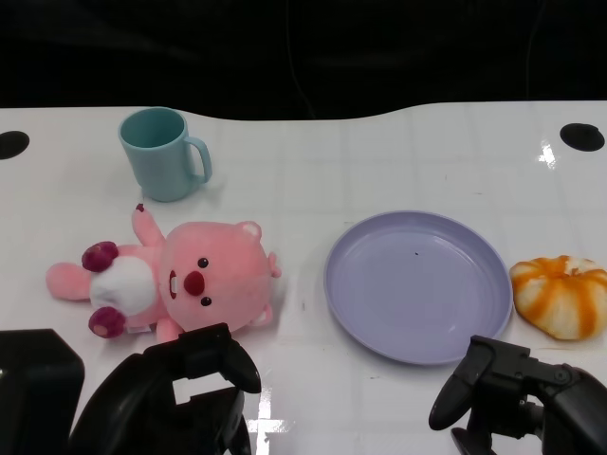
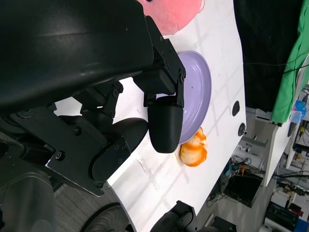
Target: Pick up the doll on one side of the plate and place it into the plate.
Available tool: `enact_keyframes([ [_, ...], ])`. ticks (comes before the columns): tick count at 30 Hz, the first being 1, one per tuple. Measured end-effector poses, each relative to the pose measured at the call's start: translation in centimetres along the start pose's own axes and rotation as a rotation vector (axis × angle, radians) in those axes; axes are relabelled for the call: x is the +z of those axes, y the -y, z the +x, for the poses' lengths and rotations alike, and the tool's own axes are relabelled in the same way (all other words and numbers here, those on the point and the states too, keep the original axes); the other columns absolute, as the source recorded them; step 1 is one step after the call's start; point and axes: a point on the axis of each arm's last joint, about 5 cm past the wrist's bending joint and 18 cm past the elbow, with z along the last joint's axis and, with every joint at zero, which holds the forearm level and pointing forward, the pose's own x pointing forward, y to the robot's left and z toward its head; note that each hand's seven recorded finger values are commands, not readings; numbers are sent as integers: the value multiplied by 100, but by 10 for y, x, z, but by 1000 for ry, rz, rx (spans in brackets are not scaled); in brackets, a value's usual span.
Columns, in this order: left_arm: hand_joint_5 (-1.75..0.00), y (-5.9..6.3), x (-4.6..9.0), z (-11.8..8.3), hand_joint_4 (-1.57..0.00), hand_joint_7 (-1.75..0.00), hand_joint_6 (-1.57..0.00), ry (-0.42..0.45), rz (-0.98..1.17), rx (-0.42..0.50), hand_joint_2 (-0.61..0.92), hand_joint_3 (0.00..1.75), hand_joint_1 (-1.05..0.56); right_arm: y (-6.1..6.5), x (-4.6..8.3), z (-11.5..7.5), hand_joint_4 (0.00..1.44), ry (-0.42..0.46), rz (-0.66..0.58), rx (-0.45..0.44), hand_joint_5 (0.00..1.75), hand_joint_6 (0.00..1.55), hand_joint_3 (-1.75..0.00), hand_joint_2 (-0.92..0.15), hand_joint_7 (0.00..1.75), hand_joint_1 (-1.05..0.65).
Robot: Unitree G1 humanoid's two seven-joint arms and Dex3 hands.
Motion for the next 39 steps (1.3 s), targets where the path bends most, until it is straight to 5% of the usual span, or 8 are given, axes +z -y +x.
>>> enact_keyframes([
  [16, -157, -7, 4, 0, -68, -117, -75, 44, 38, 51, 41, 127, -24, 0, 1, 3, 63, 9, -15, -1, 169, 56, -106, -58, 140, -13],
  [18, -144, -8, 5, 0, -65, -101, -71, 55, 54, 65, 53, 104, -23, -1, 0, 4, 63, 11, -12, -1, 170, 55, -107, -59, 140, -13],
  [26, -130, -18, 17, -6, -51, -72, -60, 147, 225, 162, 75, 63, -26, -5, -1, 7, 63, 20, 7, 8, 170, 55, -108, -57, 141, -13],
  [30, -111, -24, 27, -6, -49, -45, -60, 214, 379, 199, 91, 22, -38, -6, -1, 7, 63, 23, 10, 11, 171, 55, -109, -58, 141, -13],
  [39, -86, -36, 53, -3, -29, -26, -49, 264, 777, 284, 92, 6, -57, -5, -1, 8, 63, 24, 10, 9, 170, 55, -107, -57, 141, -13],
])
